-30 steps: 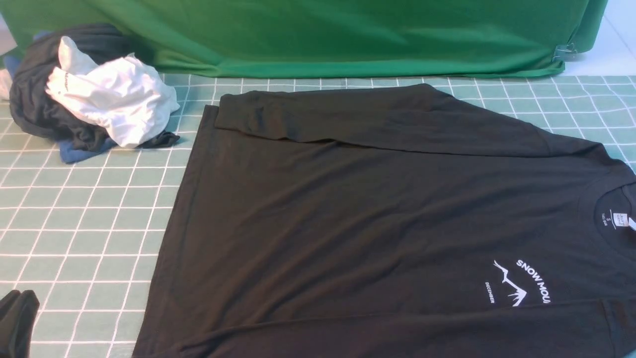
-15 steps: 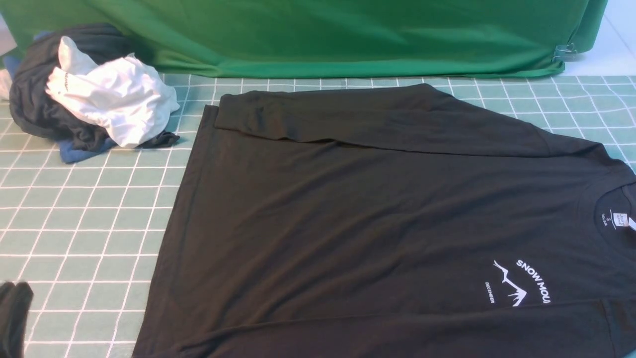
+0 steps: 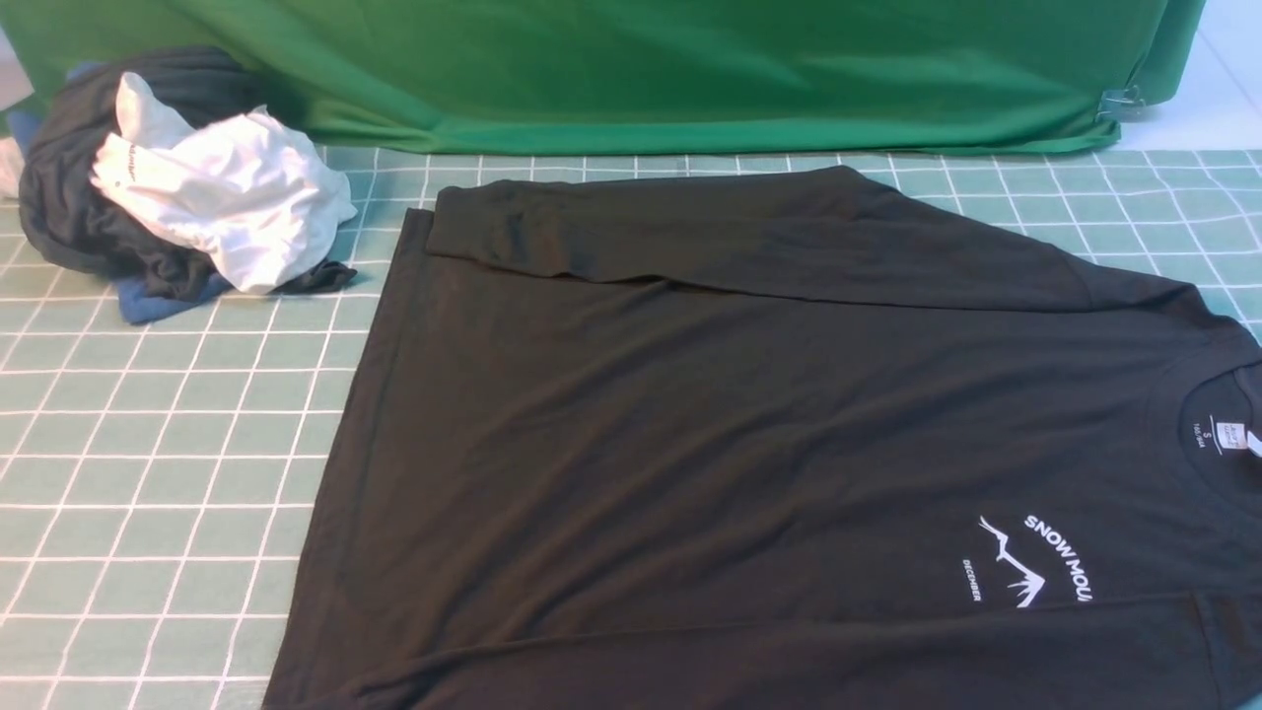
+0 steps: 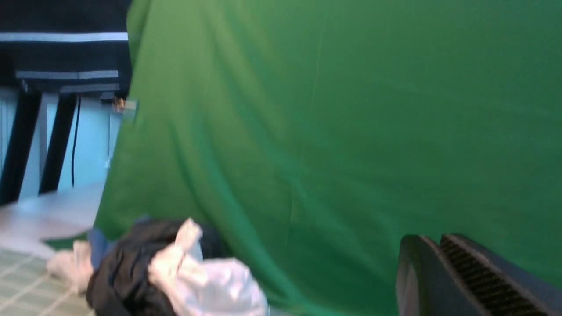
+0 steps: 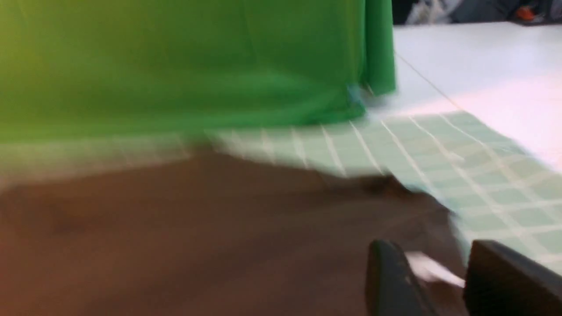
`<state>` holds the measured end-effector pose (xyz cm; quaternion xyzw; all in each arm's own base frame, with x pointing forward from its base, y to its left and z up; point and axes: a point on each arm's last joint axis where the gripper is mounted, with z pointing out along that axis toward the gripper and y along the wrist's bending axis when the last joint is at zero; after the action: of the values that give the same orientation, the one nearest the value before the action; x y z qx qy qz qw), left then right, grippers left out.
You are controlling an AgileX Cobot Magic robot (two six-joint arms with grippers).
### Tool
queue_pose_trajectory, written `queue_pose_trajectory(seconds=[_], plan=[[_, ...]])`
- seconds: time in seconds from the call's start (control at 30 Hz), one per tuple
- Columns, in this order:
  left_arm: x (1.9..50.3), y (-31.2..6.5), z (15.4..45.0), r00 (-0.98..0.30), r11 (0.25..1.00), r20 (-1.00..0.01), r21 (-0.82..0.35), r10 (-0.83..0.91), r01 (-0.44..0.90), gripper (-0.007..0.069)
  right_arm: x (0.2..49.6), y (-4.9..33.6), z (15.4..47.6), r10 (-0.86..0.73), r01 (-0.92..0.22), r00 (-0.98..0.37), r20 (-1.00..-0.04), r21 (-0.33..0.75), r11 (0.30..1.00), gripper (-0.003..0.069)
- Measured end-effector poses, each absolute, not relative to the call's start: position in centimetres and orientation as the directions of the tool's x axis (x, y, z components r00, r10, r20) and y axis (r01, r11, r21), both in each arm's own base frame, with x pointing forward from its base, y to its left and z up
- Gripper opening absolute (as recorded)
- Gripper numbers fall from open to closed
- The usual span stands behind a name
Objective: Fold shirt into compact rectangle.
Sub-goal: 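Grasp the left edge of the dark T-shirt lying flat on the table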
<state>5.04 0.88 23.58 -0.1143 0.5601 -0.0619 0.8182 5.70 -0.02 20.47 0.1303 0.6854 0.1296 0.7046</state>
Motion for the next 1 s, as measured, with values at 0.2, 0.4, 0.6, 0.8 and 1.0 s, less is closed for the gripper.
queue_pose_trajectory(seconds=[0.2,0.4,0.6,0.8,1.0], plan=[[4.8,1.0,24.2,0.431,0.944,-0.85,-0.331,-0.304,0.013,0.0015,5.4,-0.3,22.4,0.673,-0.132,0.205,-0.711,0.661,0.739,0.0244],[4.7,1.0,24.2,0.439,0.942,-0.844,-0.337,-0.309,0.015,0.0015,5.4,-0.4,22.5,0.692,-0.143,0.211,-0.69,0.679,0.72,0.0244],[4.3,1.2,25.0,0.519,0.92,-0.776,-0.386,-0.359,0.059,0.0015,5.1,-0.4,23.5,0.664,-0.19,0.286,-0.691,0.638,0.746,0.0219],[4.5,1.0,29.4,0.485,0.912,-0.783,-0.401,-0.389,0.084,0.0015,3.5,0.1,32.3,0.411,-0.181,0.36,-0.837,0.37,0.911,0.0038],[9.7,-0.1,34.4,-0.199,0.933,-0.912,-0.355,-0.359,-0.056,0.0015,6.5,0.3,39.8,0.145,-0.047,0.055,-0.988,0.142,0.989,0.0019]])
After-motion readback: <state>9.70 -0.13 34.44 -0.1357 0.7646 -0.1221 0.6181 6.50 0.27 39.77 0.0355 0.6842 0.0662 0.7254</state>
